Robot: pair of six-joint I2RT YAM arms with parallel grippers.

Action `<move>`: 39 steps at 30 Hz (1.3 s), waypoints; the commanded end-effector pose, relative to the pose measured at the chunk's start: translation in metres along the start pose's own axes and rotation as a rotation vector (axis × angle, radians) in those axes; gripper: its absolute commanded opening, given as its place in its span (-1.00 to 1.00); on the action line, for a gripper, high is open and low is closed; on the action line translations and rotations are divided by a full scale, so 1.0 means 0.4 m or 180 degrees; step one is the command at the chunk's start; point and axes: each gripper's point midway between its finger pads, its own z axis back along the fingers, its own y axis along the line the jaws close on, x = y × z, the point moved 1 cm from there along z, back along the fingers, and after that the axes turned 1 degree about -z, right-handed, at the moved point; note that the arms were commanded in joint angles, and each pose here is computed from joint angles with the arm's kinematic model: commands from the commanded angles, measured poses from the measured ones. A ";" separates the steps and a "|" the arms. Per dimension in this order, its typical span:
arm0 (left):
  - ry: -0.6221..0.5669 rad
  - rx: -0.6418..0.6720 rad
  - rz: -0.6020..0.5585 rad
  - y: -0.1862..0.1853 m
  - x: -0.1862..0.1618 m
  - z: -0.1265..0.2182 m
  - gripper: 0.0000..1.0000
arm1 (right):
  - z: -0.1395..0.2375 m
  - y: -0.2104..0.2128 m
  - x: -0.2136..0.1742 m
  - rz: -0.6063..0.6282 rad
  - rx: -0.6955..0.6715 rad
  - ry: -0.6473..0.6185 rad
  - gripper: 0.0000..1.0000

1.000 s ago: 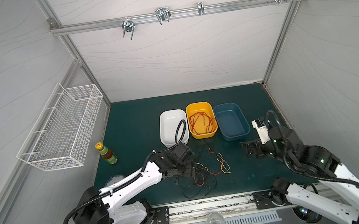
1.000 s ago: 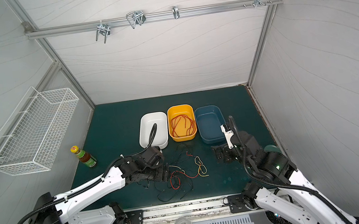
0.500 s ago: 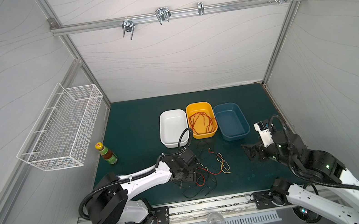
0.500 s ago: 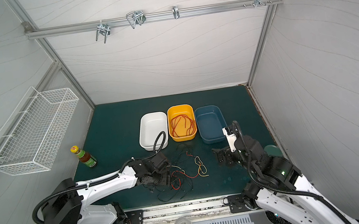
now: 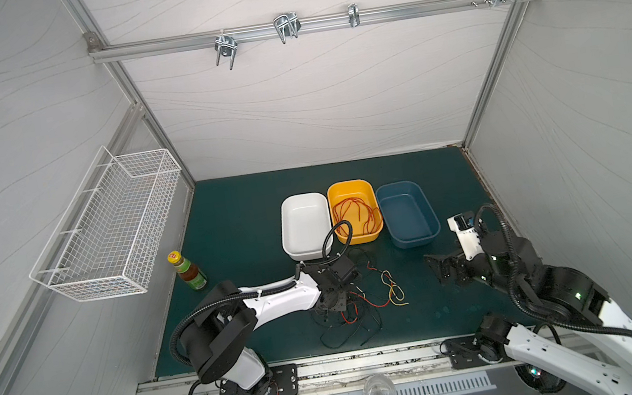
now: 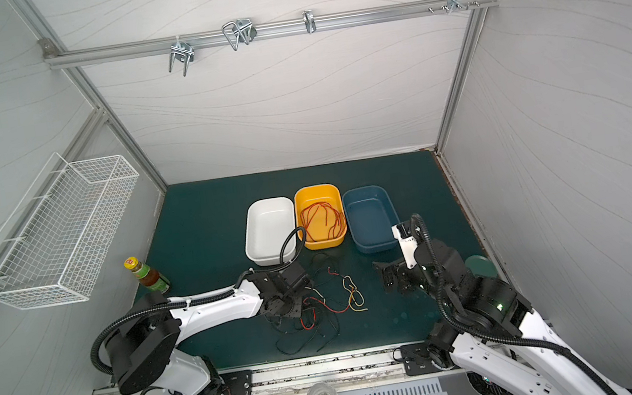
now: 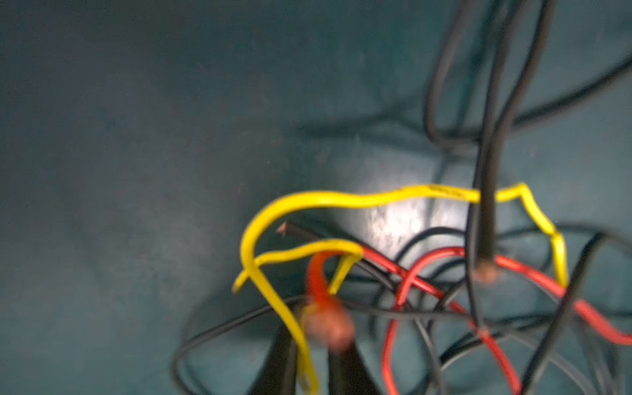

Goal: Untangle the cables
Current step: 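Reach into the wire tangle and grasp a yellow wire with the left gripper, then lift the yellow wire with the left gripper while right gripper reaches toward it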

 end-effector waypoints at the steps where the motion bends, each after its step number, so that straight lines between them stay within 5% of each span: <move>1: -0.0122 0.0134 0.0025 0.014 0.056 0.002 -1.00 | -0.001 0.010 0.008 0.0046 0.0064 -0.0053 0.98; 11: -0.0384 -0.0067 0.0147 0.025 0.171 0.140 -1.00 | -0.012 0.022 0.003 0.0076 0.0138 0.0002 0.98; 23: -0.0582 -0.0513 -0.0399 -0.030 0.225 0.325 -1.00 | -0.033 0.108 -0.018 0.0140 0.0729 0.0234 0.94; 33: -0.0549 -0.0931 -0.1154 -0.085 0.209 0.377 -1.00 | -0.089 0.211 0.059 -0.0021 0.1188 0.0191 0.66; 39: -0.0526 -0.1060 -0.1287 -0.097 0.188 0.359 -1.00 | -0.168 0.269 0.057 -0.0098 0.1416 0.0432 0.35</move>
